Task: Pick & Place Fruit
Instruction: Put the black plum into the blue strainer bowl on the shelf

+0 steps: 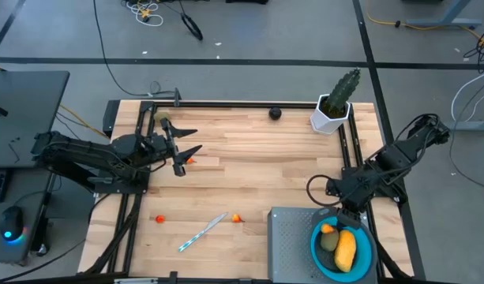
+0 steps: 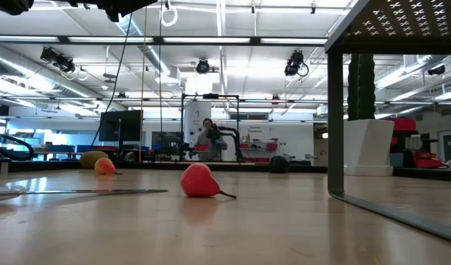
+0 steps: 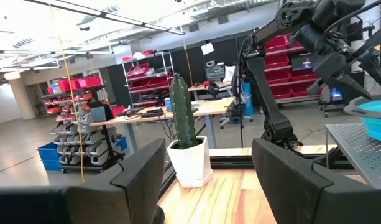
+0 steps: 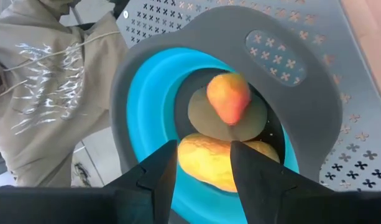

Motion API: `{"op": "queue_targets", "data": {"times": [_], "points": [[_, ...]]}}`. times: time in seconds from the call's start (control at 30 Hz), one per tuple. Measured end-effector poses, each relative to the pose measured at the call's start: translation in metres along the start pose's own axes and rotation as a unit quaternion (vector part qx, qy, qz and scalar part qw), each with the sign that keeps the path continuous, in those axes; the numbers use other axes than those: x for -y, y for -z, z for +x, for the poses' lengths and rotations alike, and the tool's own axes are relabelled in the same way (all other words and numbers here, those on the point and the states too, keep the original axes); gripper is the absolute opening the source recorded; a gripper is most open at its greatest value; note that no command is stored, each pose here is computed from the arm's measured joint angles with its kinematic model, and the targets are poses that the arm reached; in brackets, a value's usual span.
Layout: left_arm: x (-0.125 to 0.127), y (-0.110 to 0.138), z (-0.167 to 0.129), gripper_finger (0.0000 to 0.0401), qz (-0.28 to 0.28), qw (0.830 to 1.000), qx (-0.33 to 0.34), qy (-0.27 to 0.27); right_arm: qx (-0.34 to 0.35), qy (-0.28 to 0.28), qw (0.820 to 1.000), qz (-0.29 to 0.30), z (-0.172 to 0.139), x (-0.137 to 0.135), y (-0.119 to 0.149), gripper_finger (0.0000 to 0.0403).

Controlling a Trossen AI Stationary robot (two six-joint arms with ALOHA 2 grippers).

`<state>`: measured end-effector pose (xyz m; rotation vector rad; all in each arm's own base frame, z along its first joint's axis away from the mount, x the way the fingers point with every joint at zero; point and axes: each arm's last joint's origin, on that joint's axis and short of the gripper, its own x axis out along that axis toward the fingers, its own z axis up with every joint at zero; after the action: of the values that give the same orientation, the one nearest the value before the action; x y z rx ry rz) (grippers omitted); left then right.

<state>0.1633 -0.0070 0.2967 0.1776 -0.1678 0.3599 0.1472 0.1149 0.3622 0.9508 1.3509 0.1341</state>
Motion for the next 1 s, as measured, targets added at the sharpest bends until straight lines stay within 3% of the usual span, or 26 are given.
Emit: {"op": "queue_targets", "data": {"times": [0.23, 0.5, 0.8, 1.0], "points": [[0.000, 0.000, 0.000, 0.0248, 0.000, 1.000, 0.000, 0.000, 0.023, -0.007, 1.000, -0.009, 0.000, -0.003, -0.001, 0.0159], [0.000, 0.000, 0.000, 0.0248, 0.000, 1.000, 0.000, 0.000, 0.128, -0.001, 0.990, -0.054, -0.003, -0.005, -0.013, 0.0159], [0.000, 0.000, 0.000, 0.0248, -0.001, 1.000, 0.001, 0.000, 0.325, 0.108, 0.936, -0.077, -0.016, 0.008, -0.048, 0.0159], [0.000, 0.000, 0.000, 0.0248, -0.001, 1.000, 0.001, 0.000, 0.366, 0.196, 0.906, -0.085, -0.008, 0.016, -0.093, 0.0158]]}}
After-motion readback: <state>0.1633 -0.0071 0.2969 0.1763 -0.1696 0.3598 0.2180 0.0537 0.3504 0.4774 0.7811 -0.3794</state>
